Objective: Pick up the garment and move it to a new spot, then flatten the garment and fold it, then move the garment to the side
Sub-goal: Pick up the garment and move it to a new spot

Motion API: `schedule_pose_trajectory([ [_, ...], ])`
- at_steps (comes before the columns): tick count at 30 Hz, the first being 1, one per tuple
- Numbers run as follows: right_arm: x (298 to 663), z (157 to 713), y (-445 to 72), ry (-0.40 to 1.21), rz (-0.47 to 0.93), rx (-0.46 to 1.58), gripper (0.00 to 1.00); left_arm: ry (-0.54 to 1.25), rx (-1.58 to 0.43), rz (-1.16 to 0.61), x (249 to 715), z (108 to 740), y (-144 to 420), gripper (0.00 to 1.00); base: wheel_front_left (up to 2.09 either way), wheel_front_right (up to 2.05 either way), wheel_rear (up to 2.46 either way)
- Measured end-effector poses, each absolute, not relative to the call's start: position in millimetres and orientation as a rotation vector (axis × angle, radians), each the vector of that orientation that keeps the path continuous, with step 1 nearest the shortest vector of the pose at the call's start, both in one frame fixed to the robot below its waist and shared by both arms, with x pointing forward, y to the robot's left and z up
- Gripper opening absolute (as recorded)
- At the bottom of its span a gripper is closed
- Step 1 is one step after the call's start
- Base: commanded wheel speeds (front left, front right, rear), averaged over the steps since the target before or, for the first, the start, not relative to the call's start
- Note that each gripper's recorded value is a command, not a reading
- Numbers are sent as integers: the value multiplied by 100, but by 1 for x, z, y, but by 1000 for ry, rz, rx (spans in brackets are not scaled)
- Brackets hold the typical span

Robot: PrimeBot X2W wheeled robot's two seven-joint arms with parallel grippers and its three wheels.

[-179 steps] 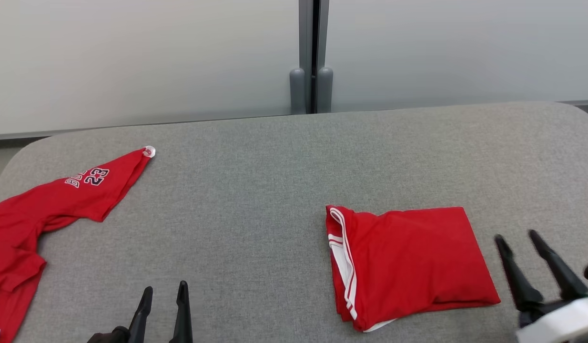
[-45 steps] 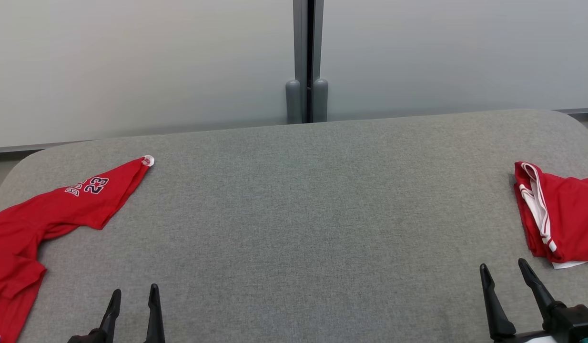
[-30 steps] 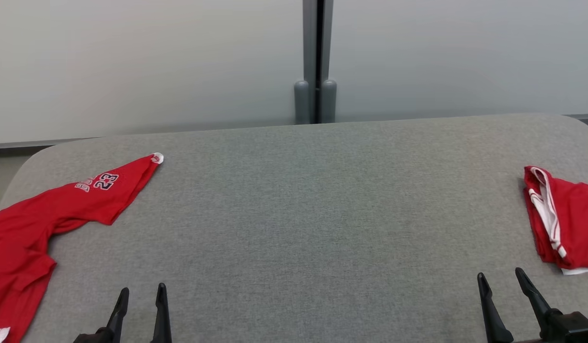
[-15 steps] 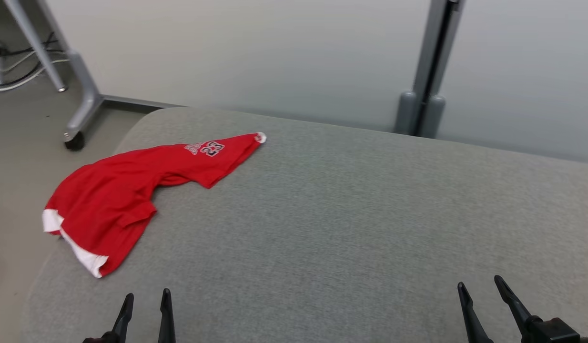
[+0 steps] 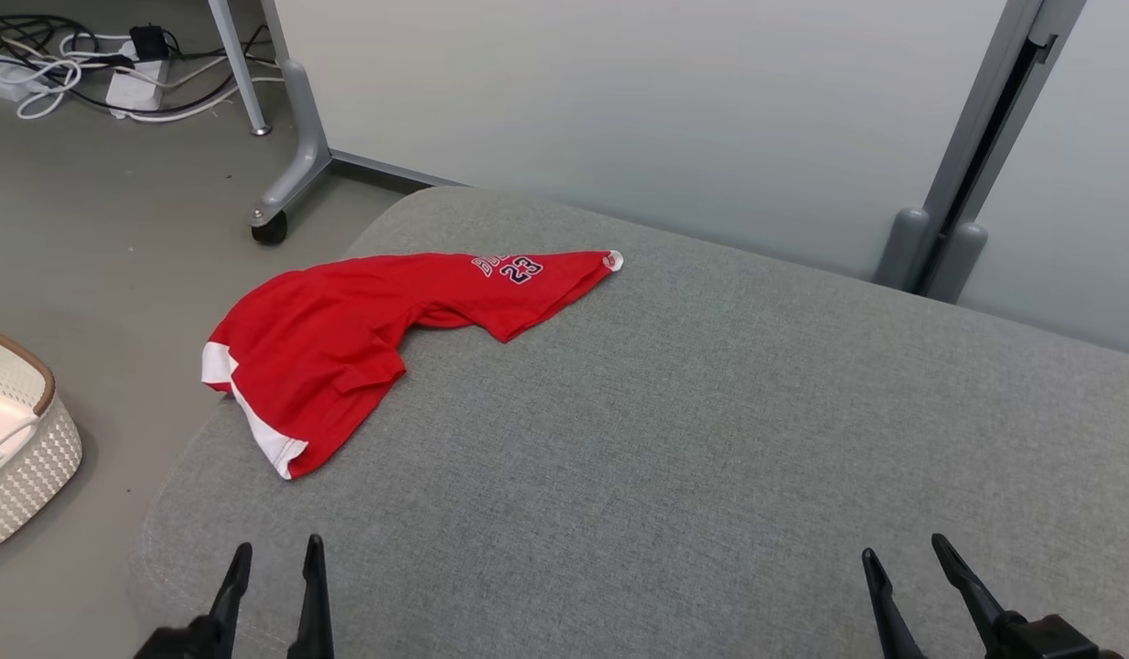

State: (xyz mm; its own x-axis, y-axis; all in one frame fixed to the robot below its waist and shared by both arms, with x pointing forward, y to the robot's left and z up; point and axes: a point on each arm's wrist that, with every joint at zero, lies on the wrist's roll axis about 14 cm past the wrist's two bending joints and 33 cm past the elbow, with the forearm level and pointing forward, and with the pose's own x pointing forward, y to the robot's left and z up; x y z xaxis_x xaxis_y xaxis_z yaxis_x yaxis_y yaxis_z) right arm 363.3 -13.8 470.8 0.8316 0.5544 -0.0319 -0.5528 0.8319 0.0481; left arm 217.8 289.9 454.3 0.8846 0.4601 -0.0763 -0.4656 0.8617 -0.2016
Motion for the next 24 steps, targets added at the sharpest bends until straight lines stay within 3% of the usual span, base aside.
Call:
schedule_pose_trajectory([
  [12, 410, 439, -24, 82, 624, -1, 100, 107, -187, 514, 334, 455, 338, 100, 0, 0, 0],
  [17, 427, 409, -33, 136, 628, -3, 100, 251, -195, 523, 384, 429, 353, 100, 0, 0, 0],
  [22, 435, 390, -38, 169, 627, 7, 100, 436, -221, 570, 391, 382, 360, 100, 0, 0, 0],
  [23, 437, 388, -40, 172, 623, 13, 100, 474, -220, 577, 390, 372, 361, 97, 0, 0, 0],
  [24, 439, 386, -42, 174, 615, 15, 100, 517, -217, 576, 389, 362, 360, 46, 0, 0, 0],
])
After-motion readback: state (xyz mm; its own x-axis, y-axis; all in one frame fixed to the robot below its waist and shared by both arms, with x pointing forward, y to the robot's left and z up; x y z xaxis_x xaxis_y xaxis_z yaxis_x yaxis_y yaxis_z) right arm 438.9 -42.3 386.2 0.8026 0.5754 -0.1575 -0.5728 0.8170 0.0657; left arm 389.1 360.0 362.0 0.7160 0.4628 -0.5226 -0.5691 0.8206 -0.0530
